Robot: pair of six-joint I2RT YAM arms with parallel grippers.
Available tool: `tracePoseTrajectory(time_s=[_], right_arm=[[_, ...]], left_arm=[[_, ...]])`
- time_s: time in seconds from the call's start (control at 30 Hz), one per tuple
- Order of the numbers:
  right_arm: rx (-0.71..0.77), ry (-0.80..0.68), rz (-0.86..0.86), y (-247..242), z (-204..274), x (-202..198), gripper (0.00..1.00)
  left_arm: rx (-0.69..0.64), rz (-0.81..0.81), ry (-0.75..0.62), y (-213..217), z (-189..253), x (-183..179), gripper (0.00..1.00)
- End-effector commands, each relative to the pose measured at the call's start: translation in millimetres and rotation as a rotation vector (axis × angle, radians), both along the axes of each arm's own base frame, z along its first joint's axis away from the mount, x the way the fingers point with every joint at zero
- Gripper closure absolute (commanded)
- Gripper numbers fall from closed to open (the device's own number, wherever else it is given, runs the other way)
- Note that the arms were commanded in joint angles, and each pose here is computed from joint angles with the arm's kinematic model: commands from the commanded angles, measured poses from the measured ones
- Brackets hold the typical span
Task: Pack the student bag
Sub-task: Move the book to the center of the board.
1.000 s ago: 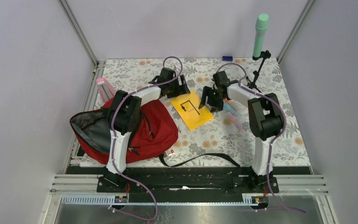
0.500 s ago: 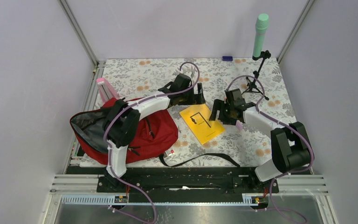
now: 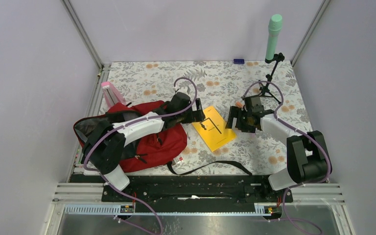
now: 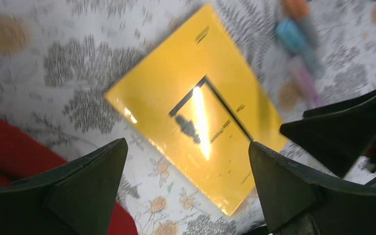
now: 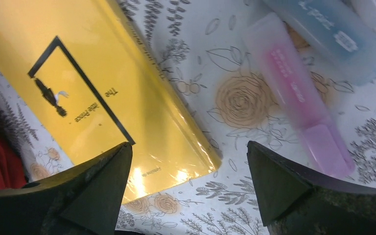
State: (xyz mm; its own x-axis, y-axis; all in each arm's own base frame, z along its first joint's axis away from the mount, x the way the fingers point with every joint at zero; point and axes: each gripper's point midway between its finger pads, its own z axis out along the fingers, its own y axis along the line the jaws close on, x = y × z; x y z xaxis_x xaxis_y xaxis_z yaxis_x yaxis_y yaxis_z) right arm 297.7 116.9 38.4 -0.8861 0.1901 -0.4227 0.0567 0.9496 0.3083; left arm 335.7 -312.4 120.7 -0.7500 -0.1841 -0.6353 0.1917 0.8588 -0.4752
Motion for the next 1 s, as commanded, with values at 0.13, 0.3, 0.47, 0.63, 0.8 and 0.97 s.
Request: tracePoseTrajectory(time_s=[0.13, 0.3, 0.47, 0.63, 0.8, 0.97], right_arm=[[0.145, -0.031, 0.141, 33.3, 13.6, 14.3, 0.08], [0.192, 0.021, 0.17, 43.5, 4.7, 10.8, 0.11], [0.246, 0.07, 0.186, 52.2, 1.7, 3.2, 0.16], [0.329, 0.106, 0.172, 63.7, 5.3, -1.8, 0.19], [0.423, 0.111, 0.173, 76.0, 15.5, -5.7, 0.2], [0.398, 0.086, 0.141, 71.6, 12.7, -2.3, 0.21]], left_arm=[[-0.069, -0.001, 0.06, -17.2, -18.2, -23.0, 0.01], [-0.104, 0.003, 0.101, -22.0, -36.1, -28.8, 0.01], [-0.11, 0.004, 0.124, -22.2, -49.2, -32.3, 0.02], [-0.114, -0.017, 0.168, -26.9, -64.4, -37.8, 0.06], [-0.136, -0.003, 0.201, -23.7, -77.8, -46.2, 0.1], [-0.138, -0.006, 0.224, -24.3, -85.1, -49.4, 0.17]])
